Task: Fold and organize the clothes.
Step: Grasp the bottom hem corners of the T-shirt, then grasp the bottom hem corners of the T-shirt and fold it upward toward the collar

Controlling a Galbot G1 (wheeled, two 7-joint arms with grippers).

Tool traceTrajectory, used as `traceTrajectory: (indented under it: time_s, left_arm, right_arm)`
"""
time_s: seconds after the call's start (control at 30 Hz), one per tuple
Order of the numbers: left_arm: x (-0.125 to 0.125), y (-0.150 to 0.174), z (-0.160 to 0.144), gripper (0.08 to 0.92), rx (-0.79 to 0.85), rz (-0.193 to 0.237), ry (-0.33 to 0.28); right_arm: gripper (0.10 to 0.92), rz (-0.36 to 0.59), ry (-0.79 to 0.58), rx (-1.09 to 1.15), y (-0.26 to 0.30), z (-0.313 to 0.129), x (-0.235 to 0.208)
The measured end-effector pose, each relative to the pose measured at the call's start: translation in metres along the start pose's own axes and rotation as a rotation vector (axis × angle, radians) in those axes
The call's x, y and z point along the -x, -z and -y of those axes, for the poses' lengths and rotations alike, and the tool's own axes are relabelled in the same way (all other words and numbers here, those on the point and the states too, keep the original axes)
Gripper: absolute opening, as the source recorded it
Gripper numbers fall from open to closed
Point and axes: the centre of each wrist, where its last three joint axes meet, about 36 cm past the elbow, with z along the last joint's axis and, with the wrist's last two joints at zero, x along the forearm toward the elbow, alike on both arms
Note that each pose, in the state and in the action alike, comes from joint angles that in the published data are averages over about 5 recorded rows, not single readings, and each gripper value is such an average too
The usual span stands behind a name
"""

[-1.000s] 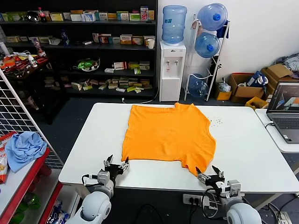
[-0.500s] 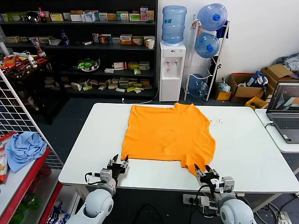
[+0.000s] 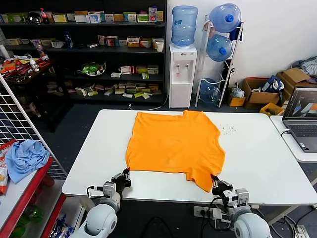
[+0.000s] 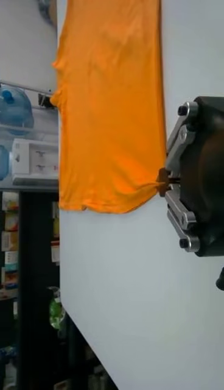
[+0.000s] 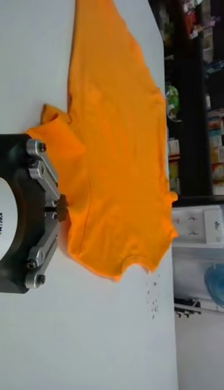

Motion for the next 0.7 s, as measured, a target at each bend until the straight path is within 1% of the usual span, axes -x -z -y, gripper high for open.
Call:
traceTrajectory:
  time_s: [0.3,0.53,0.7]
  left_arm:
    - [-0.030,0.007,-0.004,0.104,0.032,0.056,-0.003]
    - [-0.064,0.006,-0.007,0.104,0.069,0.096,-0.007]
    - [-0.087,0.001,-0.005,0.104,0.099,0.117,-0.013]
  right_arm:
    - [0.124,0.016,-0.027,-0.086,-0.001,-0.003,-0.039]
    - [0.124,0.014,-0.049,-0.177,-0.003,-0.010,-0.072]
    - [0.124,0.030,-0.056,-0.235,-0.002,-0.013,-0.085]
